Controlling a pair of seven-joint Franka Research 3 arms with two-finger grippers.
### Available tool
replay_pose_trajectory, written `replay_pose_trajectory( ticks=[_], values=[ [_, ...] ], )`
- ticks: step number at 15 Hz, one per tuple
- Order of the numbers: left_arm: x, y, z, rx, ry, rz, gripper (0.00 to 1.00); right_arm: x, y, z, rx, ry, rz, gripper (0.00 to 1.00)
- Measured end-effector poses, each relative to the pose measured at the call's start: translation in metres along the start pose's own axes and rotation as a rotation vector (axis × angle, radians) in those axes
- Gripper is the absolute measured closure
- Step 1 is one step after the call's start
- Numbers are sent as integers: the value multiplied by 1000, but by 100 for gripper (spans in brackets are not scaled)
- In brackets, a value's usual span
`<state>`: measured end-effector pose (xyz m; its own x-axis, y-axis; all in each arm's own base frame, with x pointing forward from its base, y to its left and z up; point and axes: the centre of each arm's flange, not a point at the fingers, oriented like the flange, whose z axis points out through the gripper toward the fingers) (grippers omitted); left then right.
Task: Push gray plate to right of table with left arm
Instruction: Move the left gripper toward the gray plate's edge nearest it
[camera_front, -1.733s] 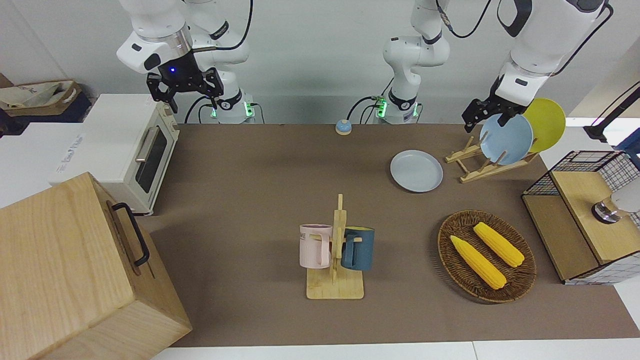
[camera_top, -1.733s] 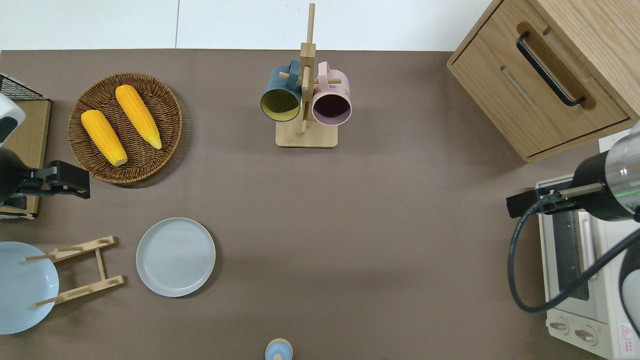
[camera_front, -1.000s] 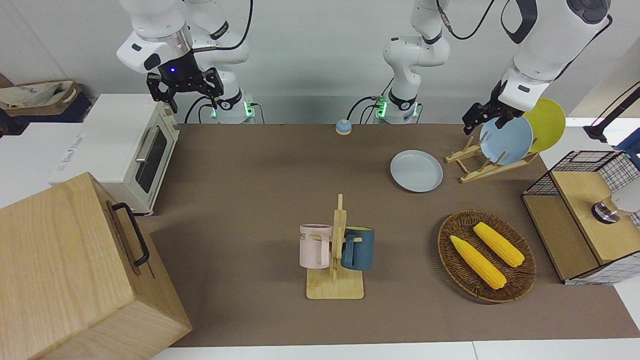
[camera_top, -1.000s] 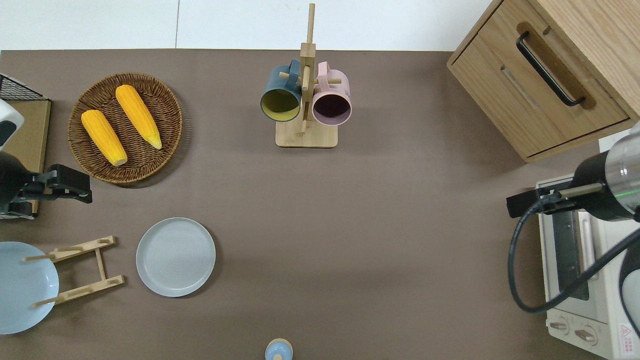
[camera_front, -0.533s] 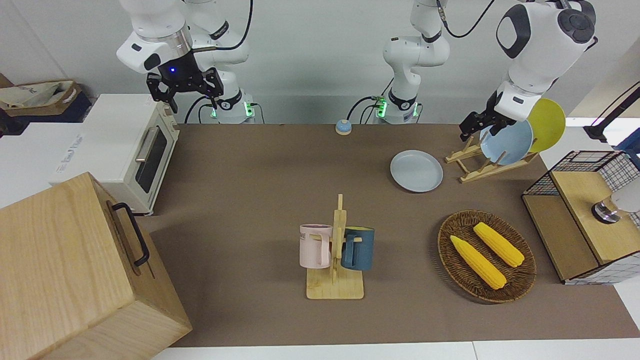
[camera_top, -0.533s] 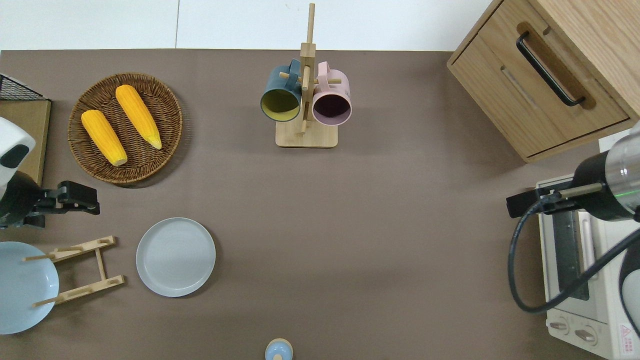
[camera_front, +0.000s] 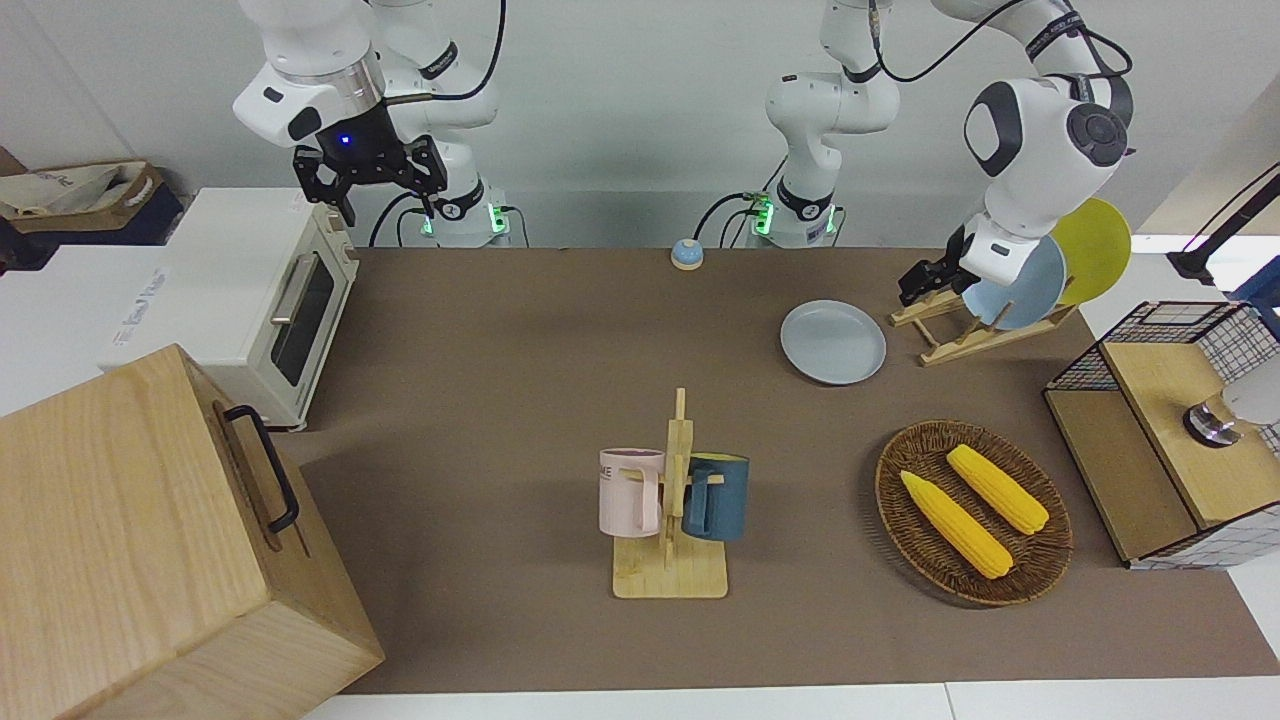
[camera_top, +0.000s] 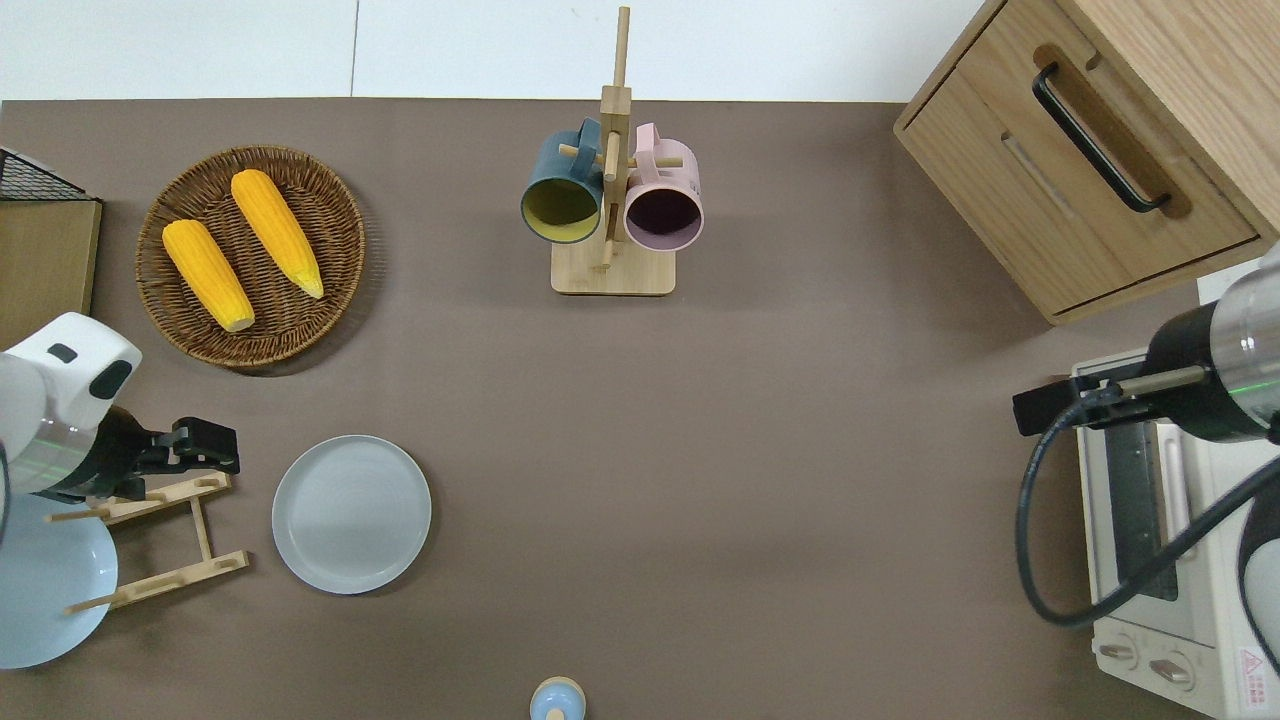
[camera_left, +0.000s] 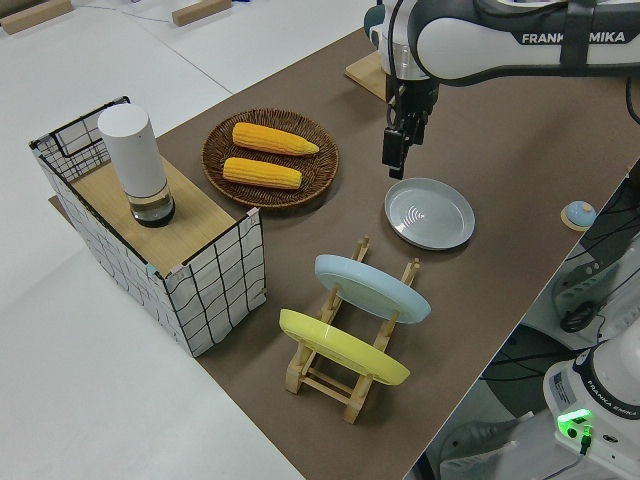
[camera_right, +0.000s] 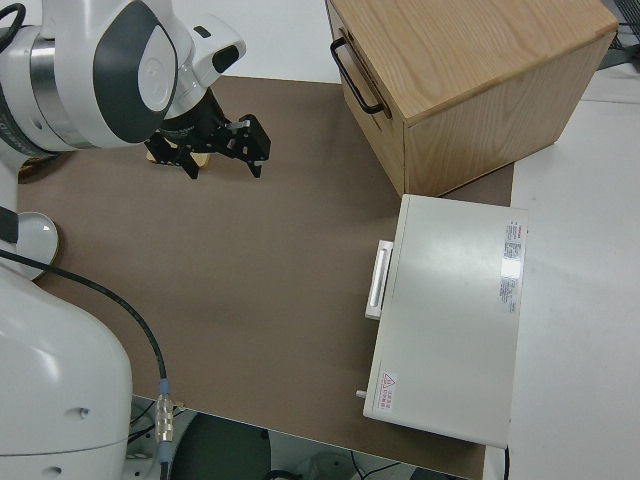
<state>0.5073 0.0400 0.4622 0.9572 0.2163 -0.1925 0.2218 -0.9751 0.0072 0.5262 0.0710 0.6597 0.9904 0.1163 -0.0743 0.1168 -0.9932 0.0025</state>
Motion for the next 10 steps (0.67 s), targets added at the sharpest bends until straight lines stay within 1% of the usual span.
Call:
replay_pose_trajectory(
  ticks=[4, 5, 10],
  values=[
    [-2, 0, 46, -5, 36, 4, 0, 0, 0, 0, 0, 0, 0, 1],
    [-4, 1, 62, -6, 46, 7, 0, 0, 0, 0, 0, 0, 0, 1],
    [-12, 1, 106, -7, 70, 21, 0, 0, 0, 0, 0, 0, 0, 1]
  ],
)
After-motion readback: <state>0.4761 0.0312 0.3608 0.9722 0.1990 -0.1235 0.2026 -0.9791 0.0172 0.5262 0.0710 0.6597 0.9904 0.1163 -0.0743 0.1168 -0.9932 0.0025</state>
